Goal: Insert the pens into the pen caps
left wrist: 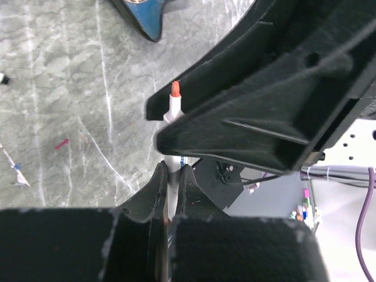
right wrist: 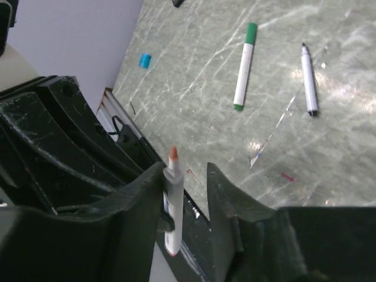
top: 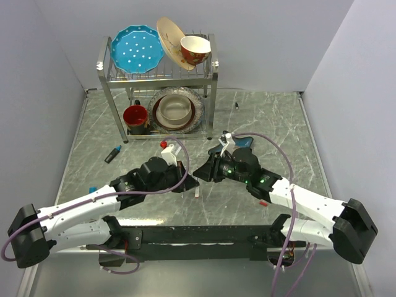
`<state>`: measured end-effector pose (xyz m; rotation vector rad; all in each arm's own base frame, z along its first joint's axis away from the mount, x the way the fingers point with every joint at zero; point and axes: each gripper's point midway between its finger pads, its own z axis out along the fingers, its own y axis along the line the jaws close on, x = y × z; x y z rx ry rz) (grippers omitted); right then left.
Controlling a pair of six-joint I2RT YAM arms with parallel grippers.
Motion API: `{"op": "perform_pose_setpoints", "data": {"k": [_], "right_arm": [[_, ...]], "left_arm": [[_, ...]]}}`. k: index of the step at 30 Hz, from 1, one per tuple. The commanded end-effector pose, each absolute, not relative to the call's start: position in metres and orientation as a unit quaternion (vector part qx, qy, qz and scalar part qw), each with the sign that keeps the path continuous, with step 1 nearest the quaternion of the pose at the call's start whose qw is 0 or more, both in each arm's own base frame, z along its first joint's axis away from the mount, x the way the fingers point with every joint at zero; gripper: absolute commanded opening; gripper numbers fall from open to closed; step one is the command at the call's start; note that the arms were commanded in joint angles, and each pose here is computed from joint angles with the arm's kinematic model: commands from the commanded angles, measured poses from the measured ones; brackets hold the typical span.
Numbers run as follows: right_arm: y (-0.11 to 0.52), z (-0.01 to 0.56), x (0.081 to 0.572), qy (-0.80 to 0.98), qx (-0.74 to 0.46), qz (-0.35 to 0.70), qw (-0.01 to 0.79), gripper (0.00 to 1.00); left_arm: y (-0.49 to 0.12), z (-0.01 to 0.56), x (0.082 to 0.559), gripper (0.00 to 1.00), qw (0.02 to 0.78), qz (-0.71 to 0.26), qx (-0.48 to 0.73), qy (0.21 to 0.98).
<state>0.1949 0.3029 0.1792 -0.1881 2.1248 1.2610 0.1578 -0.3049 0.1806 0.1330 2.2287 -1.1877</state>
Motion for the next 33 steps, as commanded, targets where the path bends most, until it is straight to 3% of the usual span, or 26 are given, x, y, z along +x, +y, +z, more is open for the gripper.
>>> {"op": "perform_pose_setpoints", "data": {"k": [1,4,5,9,12,16,25,30,32,33], "right_arm": [[0.321,0.211,0.195,0.773,-0.105,0.521,0.346,0.26],[0.324,0.218,0.191,0.76,-0.121,0.535,0.347,0.0],[0.325,0.22,0.188,0.757,-0.128,0.54,0.345,0.0],[0.318,0.245,0.183,0.727,-0.125,0.563,0.373,0.0],[0.314,0.261,0.179,0.71,-0.12,0.578,0.385,0.0],[0.308,0.276,0.175,0.692,-0.106,0.595,0.395,0.0],[0.302,0.282,0.177,0.688,-0.086,0.596,0.405,0.0],[0.3,0.281,0.181,0.692,-0.075,0.589,0.411,0.0],[0.299,0.278,0.184,0.7,-0.068,0.581,0.41,0.0],[0.297,0.277,0.185,0.704,-0.063,0.576,0.41,0.06]], "left_arm": [[-0.312,0.207,0.154,0.01,0.323,-0.487,0.078,0.808],[-0.311,0.206,0.153,0.06,0.324,-0.487,0.08,0.807],[-0.311,0.207,0.152,0.08,0.325,-0.488,0.08,0.806],[-0.306,0.212,0.148,0.39,0.327,-0.498,0.08,0.8],[-0.304,0.225,0.147,0.47,0.343,-0.513,0.083,0.782],[-0.306,0.23,0.142,0.48,0.343,-0.525,0.096,0.773],[-0.319,0.235,0.127,0.38,0.316,-0.559,0.138,0.755],[-0.324,0.231,0.123,0.09,0.301,-0.565,0.152,0.754],[-0.324,0.23,0.124,0.01,0.301,-0.563,0.152,0.755],[-0.323,0.225,0.124,0.01,0.3,-0.554,0.152,0.762]]}}
